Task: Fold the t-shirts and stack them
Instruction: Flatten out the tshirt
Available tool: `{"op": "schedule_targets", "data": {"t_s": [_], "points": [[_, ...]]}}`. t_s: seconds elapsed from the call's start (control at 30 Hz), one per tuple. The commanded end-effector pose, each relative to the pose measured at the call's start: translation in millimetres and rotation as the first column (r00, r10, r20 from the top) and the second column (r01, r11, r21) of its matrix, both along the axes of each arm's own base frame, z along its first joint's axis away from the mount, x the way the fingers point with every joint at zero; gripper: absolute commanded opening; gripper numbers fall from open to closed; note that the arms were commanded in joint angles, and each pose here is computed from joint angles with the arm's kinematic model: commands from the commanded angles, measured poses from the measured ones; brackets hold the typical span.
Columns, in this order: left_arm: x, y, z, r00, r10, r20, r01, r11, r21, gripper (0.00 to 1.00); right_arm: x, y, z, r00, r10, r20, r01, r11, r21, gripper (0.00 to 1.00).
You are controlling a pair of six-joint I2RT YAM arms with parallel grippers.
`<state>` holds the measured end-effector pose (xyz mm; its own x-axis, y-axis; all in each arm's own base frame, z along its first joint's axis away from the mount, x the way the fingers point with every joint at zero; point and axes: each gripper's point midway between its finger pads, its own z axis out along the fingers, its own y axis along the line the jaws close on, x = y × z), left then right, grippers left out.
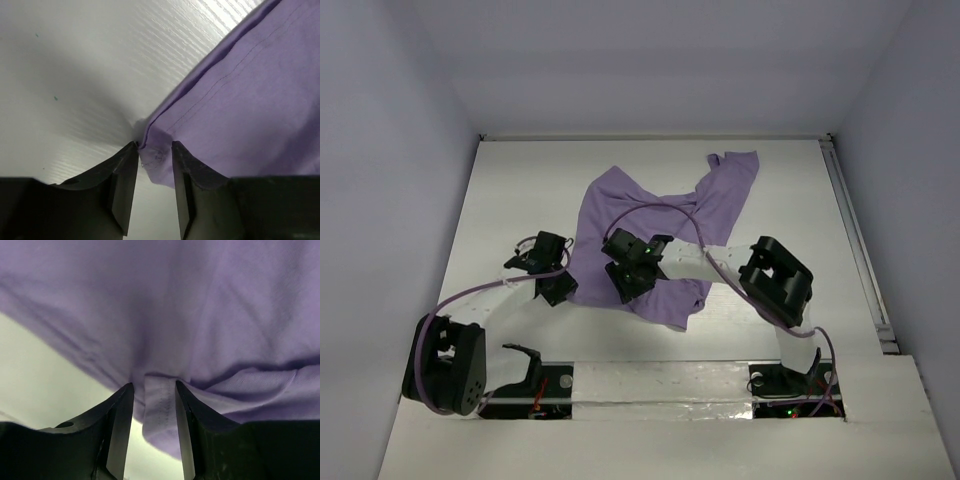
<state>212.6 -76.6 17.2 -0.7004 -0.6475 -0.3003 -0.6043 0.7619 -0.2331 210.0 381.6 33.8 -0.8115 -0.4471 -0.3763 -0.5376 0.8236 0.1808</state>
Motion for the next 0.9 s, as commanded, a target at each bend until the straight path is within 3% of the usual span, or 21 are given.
{"op": "schedule_targets", "data": {"t_s": [0.0, 0.03, 0.13, 0.23, 0.53, 0.57, 0.6, 0.7, 0.87], "points": [[-3, 5, -9, 1.0, 0.008, -0.007, -0.008, 1.0, 0.03, 0.29, 13, 0, 3, 0.998, -0.018, 0.061, 0.021, 0.999, -0.042, 0.44], [-2, 6, -8, 1.0, 0.009, -0.003, -0.009, 0.999, 0.033, 0.2, 15, -1, 3, 0.997, -0.029, 0.071, 0.032, 0.998, -0.045, 0.44], [0, 7, -4, 1.0, 0.008, 0.012, -0.008, 0.999, 0.038, 0.08, 16, -3, 3, 0.996, -0.043, 0.079, 0.047, 0.998, -0.049, 0.37], [3, 9, 5, 0.999, 0.001, 0.033, -0.002, 0.999, 0.052, 0.0, 18, -2, 9, 0.995, -0.052, 0.09, 0.056, 0.998, -0.036, 0.27], [25, 9, 41, 0.989, -0.038, 0.144, 0.028, 0.997, 0.068, 0.0, 20, -7, 35, 0.988, -0.087, 0.129, 0.088, 0.996, -0.001, 0.0], [27, 9, 42, 0.988, -0.04, 0.152, 0.03, 0.997, 0.069, 0.0, 20, -7, 35, 0.988, -0.086, 0.127, 0.086, 0.996, 0.005, 0.0], [28, 8, 42, 0.987, -0.042, 0.154, 0.032, 0.997, 0.068, 0.0, 19, -4, 36, 0.99, -0.079, 0.121, 0.078, 0.997, 0.014, 0.12], [25, 5, 36, 0.989, -0.053, 0.138, 0.046, 0.997, 0.054, 0.0, 7, 11, 36, 0.997, -0.032, 0.072, 0.027, 0.997, 0.068, 0.31], [17, 3, 28, 0.991, -0.059, 0.121, 0.056, 0.998, 0.035, 0.0, -6, 25, 18, 0.999, 0.009, 0.035, -0.01, 0.999, 0.052, 0.36]]}}
